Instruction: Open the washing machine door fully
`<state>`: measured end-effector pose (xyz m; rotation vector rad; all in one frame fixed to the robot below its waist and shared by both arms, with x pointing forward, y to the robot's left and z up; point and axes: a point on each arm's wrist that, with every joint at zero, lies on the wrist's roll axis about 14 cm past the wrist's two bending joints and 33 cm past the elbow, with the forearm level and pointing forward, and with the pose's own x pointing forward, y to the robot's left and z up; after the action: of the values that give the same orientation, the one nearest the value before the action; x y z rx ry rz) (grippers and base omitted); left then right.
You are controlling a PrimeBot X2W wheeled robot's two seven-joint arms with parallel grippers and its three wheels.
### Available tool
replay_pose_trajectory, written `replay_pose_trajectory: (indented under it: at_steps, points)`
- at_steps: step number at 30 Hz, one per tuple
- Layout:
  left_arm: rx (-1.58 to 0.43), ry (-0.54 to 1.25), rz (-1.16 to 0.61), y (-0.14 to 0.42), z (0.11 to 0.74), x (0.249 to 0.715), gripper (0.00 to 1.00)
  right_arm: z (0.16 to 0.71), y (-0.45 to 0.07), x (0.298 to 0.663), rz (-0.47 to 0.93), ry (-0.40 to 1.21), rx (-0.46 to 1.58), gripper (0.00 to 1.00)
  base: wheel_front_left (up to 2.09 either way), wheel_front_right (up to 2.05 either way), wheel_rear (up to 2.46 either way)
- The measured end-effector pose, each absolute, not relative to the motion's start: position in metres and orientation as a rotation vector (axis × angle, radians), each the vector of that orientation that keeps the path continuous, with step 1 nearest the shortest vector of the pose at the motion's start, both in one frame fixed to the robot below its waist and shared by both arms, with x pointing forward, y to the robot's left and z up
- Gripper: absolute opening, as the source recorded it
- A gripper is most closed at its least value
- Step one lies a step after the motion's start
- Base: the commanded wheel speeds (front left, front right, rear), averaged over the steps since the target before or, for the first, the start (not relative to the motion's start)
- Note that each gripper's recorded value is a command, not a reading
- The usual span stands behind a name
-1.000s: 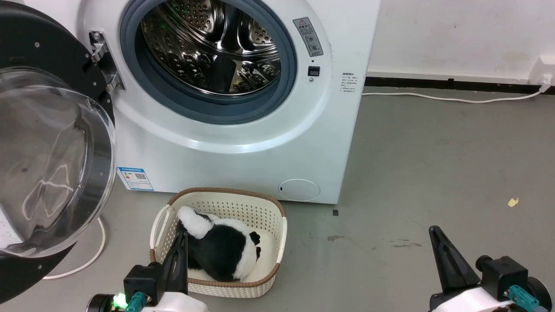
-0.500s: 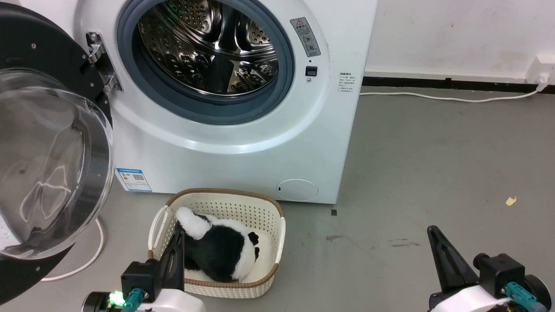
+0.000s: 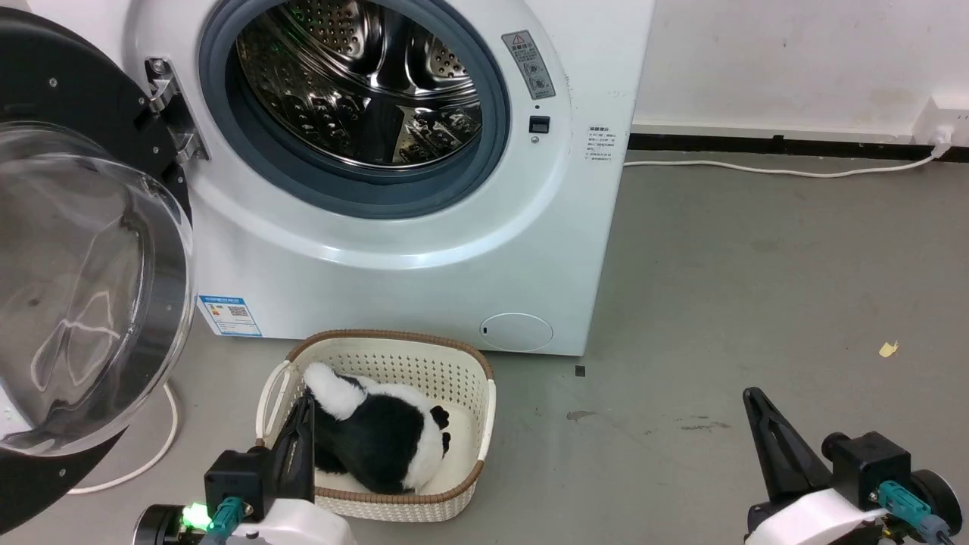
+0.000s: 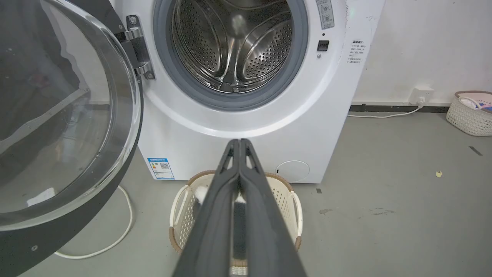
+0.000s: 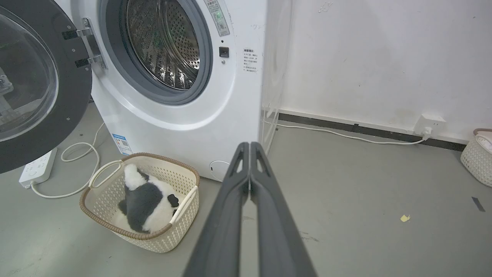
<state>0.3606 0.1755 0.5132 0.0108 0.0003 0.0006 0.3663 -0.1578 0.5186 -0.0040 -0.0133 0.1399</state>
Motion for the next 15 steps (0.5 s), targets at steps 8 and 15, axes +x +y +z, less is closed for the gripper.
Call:
replay_pose_trajectory:
  at_steps: [8, 15]
  points:
    - [0.019, 0.010, 0.000, 0.1757, 0.5138, 0.3624, 0.00, 0.5183, -0.1586, 0.3663, 0.138, -0.004, -0.015, 0.00, 0.00, 0.00, 0.00]
    - [0.028, 0.003, -0.003, 0.1757, 0.5185, 0.3658, 0.00, 0.5176, -0.1592, 0.3661, 0.136, 0.006, -0.024, 0.00, 0.00, 0.00, 0.00]
